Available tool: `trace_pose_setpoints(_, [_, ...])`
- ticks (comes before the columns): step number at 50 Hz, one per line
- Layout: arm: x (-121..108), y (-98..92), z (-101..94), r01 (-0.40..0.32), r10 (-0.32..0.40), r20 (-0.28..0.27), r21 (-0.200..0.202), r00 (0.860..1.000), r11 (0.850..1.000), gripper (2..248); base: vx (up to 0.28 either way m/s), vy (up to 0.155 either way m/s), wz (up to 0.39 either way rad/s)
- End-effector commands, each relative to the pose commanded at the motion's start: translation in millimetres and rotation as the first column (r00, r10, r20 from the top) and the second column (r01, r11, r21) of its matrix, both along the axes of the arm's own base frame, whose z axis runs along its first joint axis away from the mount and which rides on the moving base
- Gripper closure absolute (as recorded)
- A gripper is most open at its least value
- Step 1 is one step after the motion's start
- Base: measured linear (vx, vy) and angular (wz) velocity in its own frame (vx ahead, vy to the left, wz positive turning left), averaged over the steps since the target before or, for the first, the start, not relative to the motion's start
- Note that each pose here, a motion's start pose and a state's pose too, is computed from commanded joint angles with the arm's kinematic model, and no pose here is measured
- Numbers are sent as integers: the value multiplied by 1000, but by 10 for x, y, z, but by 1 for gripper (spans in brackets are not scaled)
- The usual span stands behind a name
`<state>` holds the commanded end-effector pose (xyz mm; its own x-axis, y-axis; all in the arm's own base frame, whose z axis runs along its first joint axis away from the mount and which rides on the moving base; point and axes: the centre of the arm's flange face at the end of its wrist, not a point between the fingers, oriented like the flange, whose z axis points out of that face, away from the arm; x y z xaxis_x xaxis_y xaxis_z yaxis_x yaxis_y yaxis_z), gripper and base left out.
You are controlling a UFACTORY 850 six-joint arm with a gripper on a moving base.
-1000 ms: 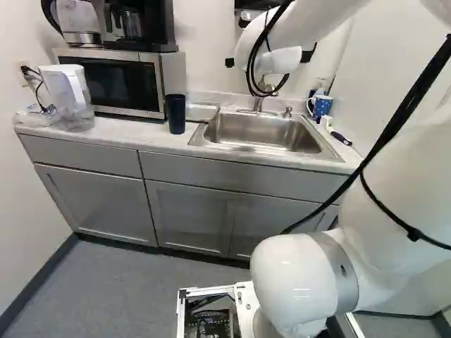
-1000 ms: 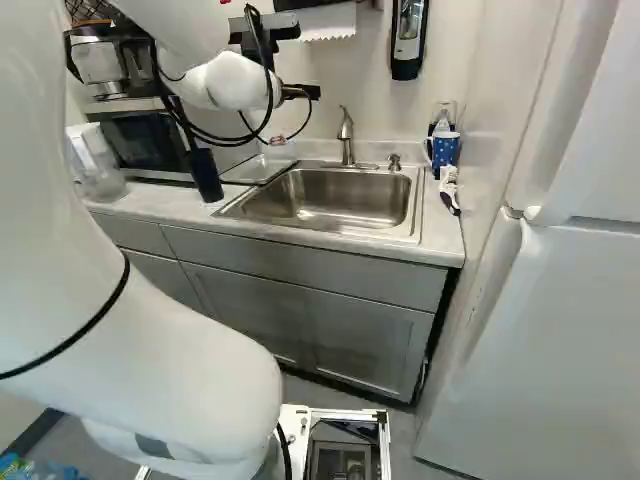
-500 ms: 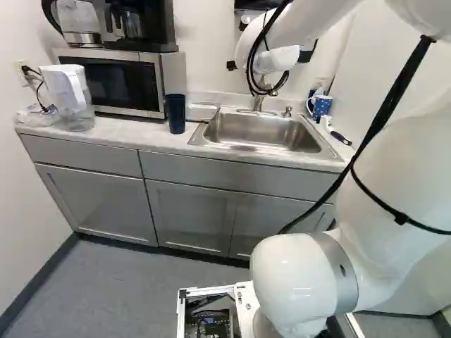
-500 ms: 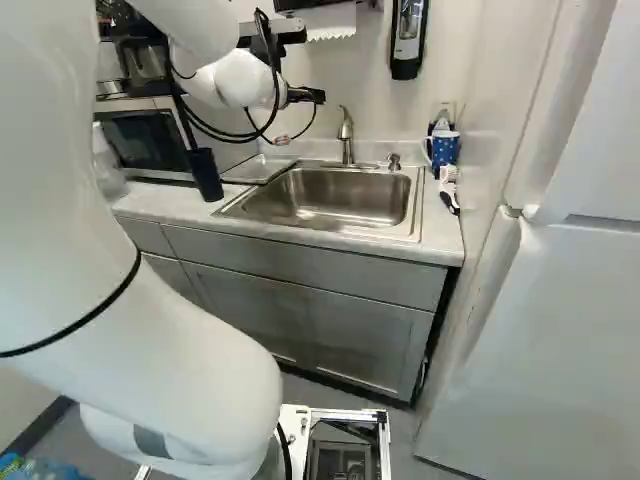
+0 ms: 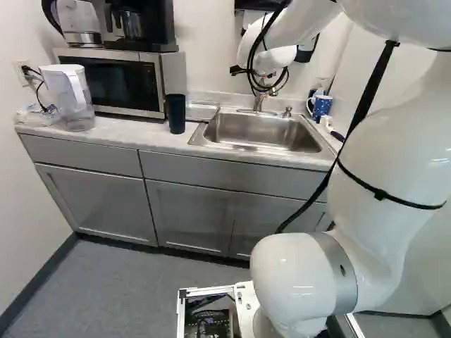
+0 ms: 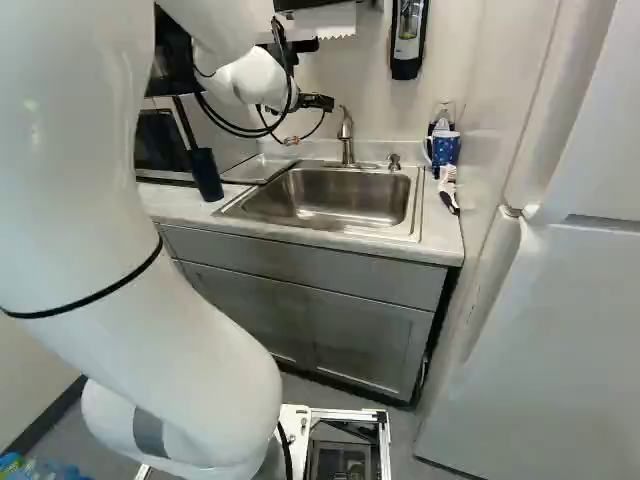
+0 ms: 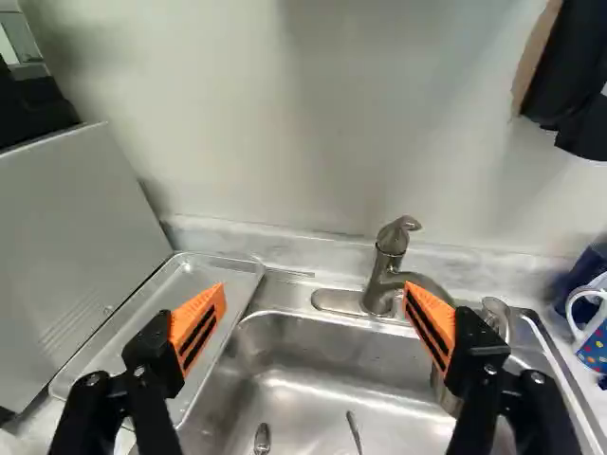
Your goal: Rinse the cup and place it in the tray
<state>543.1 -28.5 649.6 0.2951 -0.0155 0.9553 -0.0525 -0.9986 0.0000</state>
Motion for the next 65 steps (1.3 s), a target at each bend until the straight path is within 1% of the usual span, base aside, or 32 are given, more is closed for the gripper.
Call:
trace_pose_setpoints(11, [174, -68, -38, 11, -10, -38, 2, 999, 1000, 3, 0, 0, 0])
trace_pose_setpoints(15, [241, -92, -45, 14, -14, -44, 2, 999, 1000, 3, 0, 0, 0])
trace_pose_setpoints(57, [960, -315, -89, 41, -41, -26, 1, 999, 999, 3, 0, 0, 0])
trace_pose_setpoints(65, [1028, -327, -95, 42, -42, -23, 1, 999, 999, 3, 0, 0, 0])
